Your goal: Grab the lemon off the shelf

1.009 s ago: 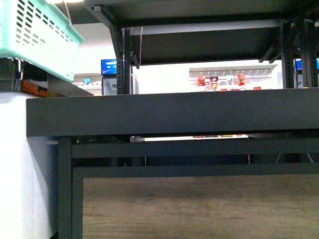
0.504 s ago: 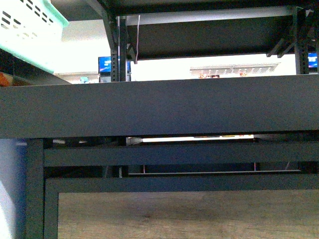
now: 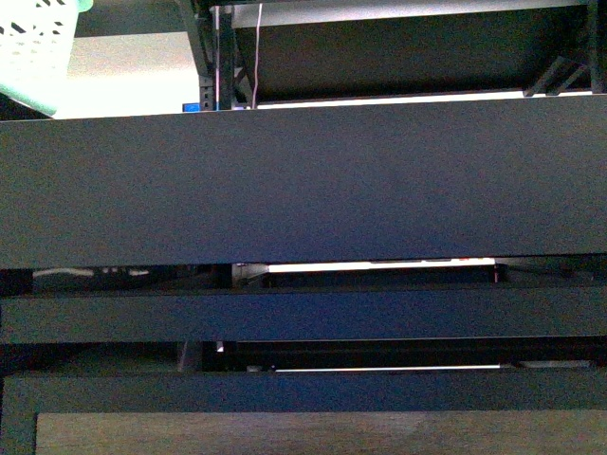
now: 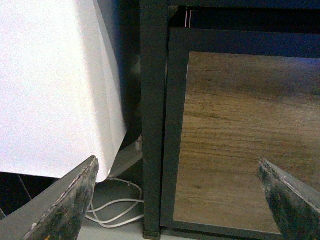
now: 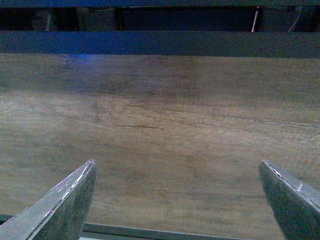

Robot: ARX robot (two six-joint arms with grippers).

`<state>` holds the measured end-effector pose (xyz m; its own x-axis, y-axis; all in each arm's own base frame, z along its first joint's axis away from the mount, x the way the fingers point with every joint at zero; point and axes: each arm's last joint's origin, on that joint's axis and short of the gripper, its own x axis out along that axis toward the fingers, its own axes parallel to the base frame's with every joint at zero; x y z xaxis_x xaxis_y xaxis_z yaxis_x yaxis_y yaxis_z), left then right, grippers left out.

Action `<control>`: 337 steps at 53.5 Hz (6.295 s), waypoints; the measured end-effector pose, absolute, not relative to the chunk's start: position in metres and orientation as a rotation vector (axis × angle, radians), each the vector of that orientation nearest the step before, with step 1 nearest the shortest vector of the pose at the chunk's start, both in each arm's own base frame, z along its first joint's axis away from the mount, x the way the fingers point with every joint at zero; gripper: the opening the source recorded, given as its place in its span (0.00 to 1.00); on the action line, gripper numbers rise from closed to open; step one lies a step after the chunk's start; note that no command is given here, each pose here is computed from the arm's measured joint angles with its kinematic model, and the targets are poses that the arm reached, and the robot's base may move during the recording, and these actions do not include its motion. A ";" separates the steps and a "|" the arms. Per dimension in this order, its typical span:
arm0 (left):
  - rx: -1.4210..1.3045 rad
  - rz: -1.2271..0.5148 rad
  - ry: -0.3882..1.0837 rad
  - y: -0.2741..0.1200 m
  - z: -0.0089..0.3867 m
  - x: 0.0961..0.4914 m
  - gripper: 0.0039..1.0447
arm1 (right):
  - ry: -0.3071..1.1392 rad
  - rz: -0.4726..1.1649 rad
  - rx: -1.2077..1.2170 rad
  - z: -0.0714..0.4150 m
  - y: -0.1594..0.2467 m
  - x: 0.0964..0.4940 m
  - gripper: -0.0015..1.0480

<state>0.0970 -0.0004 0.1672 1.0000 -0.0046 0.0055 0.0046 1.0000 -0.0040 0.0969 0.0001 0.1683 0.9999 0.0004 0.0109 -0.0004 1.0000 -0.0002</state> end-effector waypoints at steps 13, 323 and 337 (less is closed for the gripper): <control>-0.004 -0.004 -0.006 0.000 0.167 0.097 0.93 | -0.011 0.002 0.000 0.168 0.000 0.097 0.93; -0.886 -0.618 0.439 -0.089 0.309 0.347 0.10 | -0.012 0.002 0.000 0.168 0.000 0.097 0.93; -0.876 -0.623 0.563 -0.133 0.265 0.370 0.10 | -0.012 0.002 0.000 0.168 0.000 0.097 0.93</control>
<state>0.3698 -0.1333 0.2646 0.6887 -0.6987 -0.1938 0.2632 0.4899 -0.8311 0.0969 0.0002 0.1683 0.9999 0.0023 0.0116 -0.0023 1.0000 -0.0002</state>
